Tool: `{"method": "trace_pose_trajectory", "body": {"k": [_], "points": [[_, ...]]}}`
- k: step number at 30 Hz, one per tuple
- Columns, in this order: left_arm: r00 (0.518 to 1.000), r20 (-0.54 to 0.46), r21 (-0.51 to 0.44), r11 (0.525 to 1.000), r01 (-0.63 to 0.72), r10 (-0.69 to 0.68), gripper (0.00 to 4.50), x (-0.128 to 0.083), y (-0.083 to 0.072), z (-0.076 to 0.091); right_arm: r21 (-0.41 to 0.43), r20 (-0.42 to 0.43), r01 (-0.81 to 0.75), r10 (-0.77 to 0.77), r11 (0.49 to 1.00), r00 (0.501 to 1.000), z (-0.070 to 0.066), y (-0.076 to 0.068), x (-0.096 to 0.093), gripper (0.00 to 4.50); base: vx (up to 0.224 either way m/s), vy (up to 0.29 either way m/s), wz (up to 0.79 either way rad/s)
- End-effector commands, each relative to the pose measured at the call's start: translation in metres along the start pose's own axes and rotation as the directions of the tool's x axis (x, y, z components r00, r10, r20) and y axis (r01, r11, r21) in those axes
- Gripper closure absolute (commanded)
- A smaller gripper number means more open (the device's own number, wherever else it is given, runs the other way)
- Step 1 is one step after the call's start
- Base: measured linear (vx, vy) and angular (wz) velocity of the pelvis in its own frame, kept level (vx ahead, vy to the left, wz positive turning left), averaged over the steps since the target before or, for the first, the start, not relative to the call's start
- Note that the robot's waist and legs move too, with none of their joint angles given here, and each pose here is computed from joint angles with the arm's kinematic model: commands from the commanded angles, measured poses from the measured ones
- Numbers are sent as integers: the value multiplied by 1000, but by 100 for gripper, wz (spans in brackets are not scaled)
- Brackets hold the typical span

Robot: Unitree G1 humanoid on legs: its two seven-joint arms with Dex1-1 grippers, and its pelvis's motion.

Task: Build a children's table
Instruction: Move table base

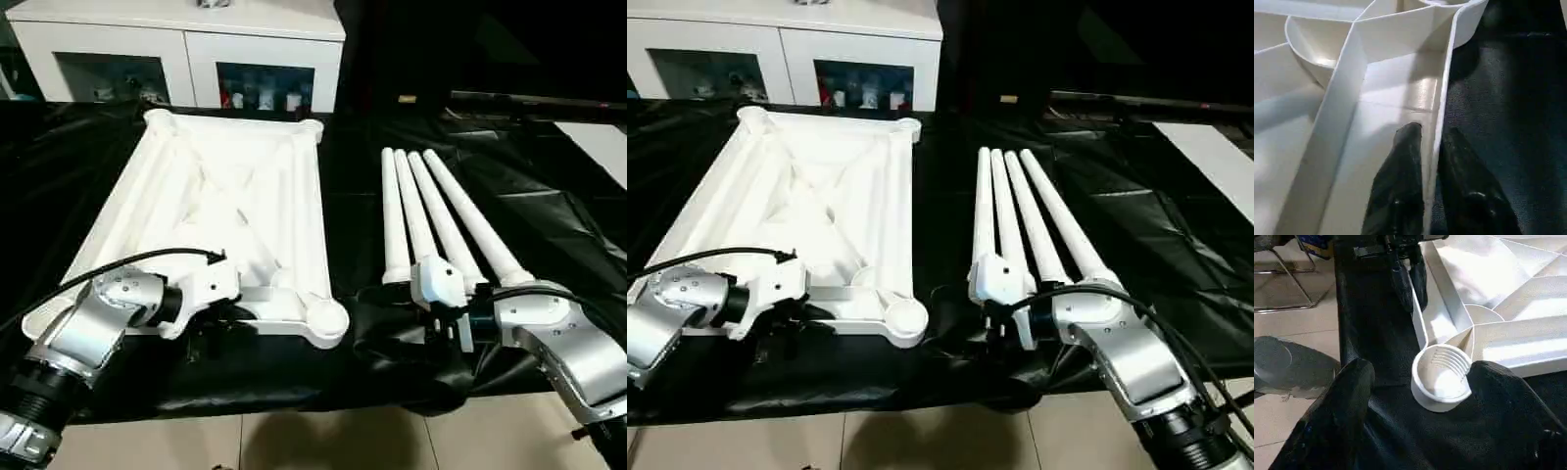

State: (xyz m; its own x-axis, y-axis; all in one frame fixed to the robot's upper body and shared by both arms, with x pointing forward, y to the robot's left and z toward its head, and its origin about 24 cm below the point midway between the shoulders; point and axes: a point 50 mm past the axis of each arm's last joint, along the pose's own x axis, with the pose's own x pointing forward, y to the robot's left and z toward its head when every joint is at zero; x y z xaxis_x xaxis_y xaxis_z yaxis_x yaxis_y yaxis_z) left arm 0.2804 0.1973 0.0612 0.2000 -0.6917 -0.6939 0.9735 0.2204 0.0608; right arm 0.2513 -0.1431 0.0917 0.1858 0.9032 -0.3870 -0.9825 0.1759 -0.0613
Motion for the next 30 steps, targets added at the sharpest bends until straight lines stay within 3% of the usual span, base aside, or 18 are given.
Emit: {"method": "trace_pose_trajectory", "body": {"k": [1,14,24,26,30], "points": [[995,-46,-42,995,-93,91,427,-5,7,-10,-1,-10,29,-29,1000,1000,-1,-4,-2,110,0,0,0],[960,-120,-57,964,-260,252,446,-34,20,-27,-26,-18,136,-136,990,990,0,-20,1,110,0,0,0],[959,-84,1,962,-273,272,446,-45,19,-33,-36,-20,181,-181,983,983,0,-28,1,110,0,0,0],[960,-14,-36,960,-279,279,405,-47,21,-26,-38,10,227,-227,973,974,4,-33,1,110,0,0,0],[959,45,-64,959,-276,279,371,-52,23,-17,17,58,299,-300,954,952,11,-41,0,110,0,0,0]]}}
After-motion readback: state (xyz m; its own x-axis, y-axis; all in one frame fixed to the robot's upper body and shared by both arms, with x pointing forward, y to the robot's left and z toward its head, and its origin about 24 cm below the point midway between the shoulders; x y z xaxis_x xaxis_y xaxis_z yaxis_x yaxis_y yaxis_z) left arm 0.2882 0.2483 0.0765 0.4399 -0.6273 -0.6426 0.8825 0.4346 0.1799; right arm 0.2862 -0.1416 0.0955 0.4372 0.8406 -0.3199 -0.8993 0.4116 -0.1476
